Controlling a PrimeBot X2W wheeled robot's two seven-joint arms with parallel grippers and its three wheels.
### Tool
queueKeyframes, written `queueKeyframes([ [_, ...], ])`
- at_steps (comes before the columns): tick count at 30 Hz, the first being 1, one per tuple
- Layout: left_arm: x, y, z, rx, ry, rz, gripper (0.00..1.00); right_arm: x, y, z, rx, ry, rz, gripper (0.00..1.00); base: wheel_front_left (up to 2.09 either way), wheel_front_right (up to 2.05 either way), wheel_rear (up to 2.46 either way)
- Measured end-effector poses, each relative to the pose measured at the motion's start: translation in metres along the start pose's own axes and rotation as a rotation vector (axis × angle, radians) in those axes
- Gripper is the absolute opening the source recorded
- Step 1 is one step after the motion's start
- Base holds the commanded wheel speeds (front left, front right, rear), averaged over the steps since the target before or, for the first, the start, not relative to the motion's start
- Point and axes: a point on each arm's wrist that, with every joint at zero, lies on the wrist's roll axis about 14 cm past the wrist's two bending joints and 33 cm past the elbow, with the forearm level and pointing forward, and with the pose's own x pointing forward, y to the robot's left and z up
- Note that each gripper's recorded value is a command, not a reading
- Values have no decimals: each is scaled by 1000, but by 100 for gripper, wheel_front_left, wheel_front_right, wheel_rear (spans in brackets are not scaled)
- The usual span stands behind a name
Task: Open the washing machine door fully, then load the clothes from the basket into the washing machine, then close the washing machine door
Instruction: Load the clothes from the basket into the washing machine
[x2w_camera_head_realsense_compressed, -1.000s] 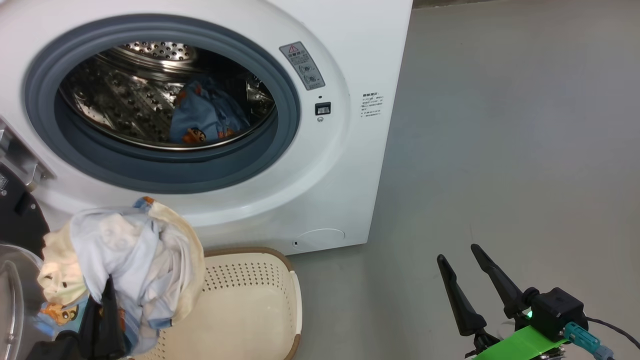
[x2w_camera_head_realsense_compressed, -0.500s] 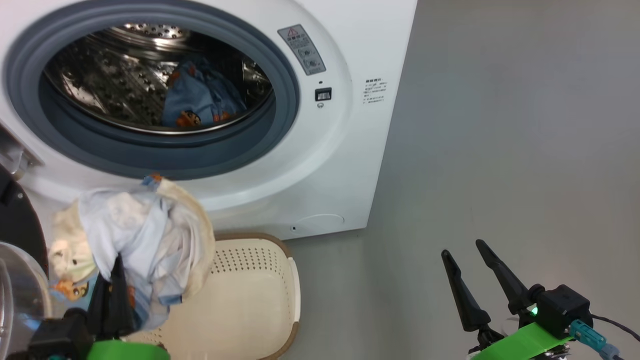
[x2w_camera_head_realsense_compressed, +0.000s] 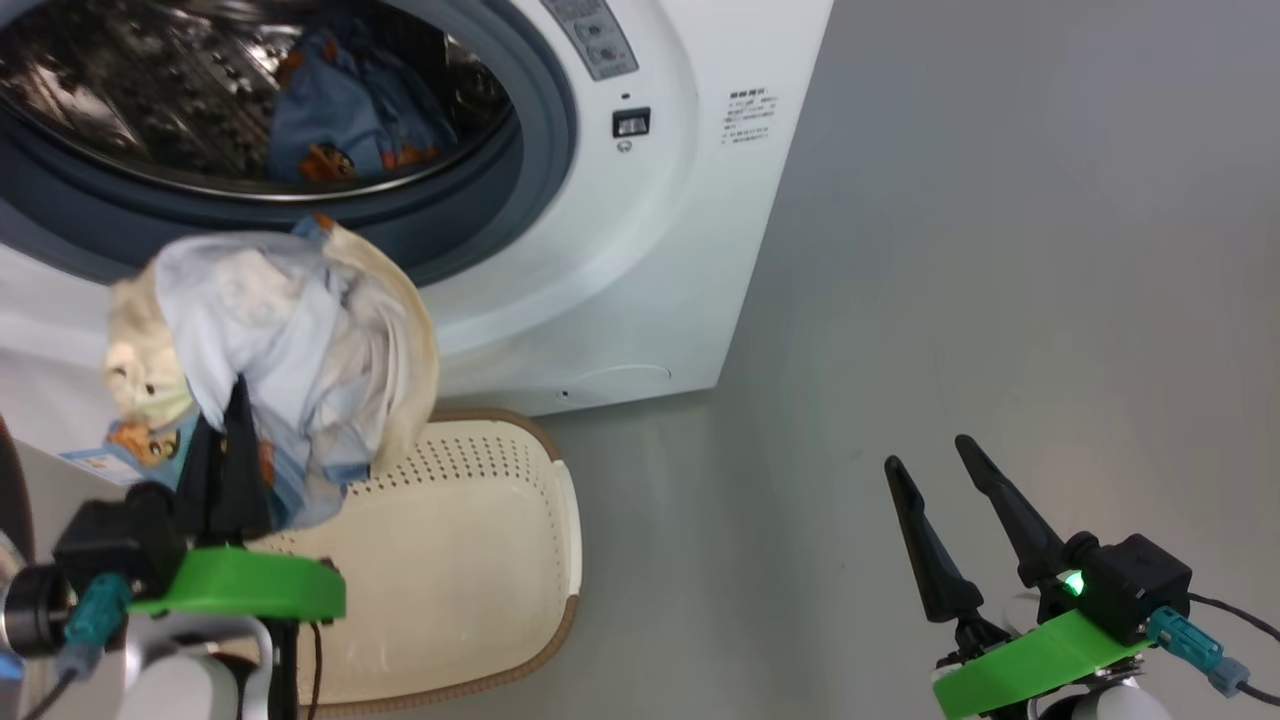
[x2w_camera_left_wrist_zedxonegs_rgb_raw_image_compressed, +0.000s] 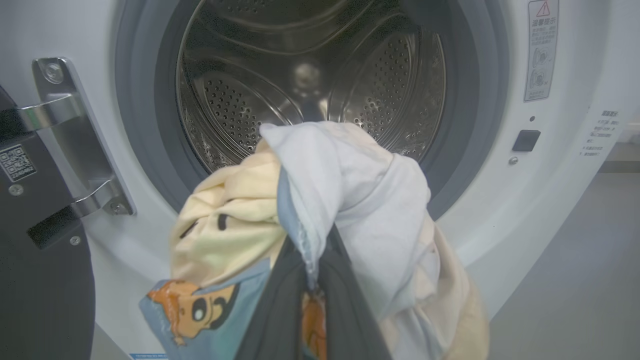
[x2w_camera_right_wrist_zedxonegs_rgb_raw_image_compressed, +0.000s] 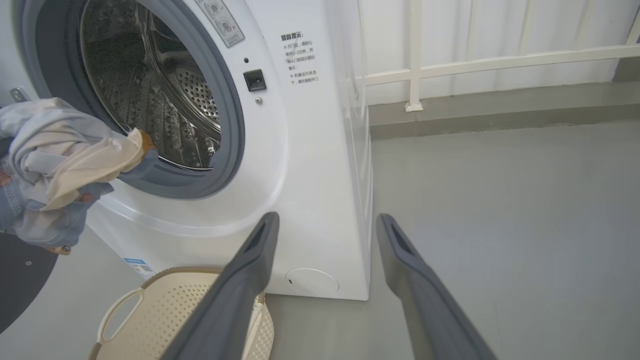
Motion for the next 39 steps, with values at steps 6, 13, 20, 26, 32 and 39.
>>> queueKeyframes([
  [6,26,-6,-8,0,3,-22,0,8,-6,-7,-1,16,-13,100,0,0,0],
  [13,68,-17,-16,-5,-10,-62,0,19,-15,-22,-4,50,-31,100,0,0,0],
  [20,108,-25,-40,-1,16,-97,0,32,-23,-41,-1,89,-47,100,0,0,0],
  [26,143,-31,-58,27,31,-133,0,41,-31,-60,2,126,-65,100,0,0,0],
  [32,182,-38,-74,53,58,-165,0,44,-36,-76,10,162,-82,100,0,0,0],
  [39,215,-52,-89,55,122,-195,0,43,-45,-85,3,187,-107,100,0,0,0],
])
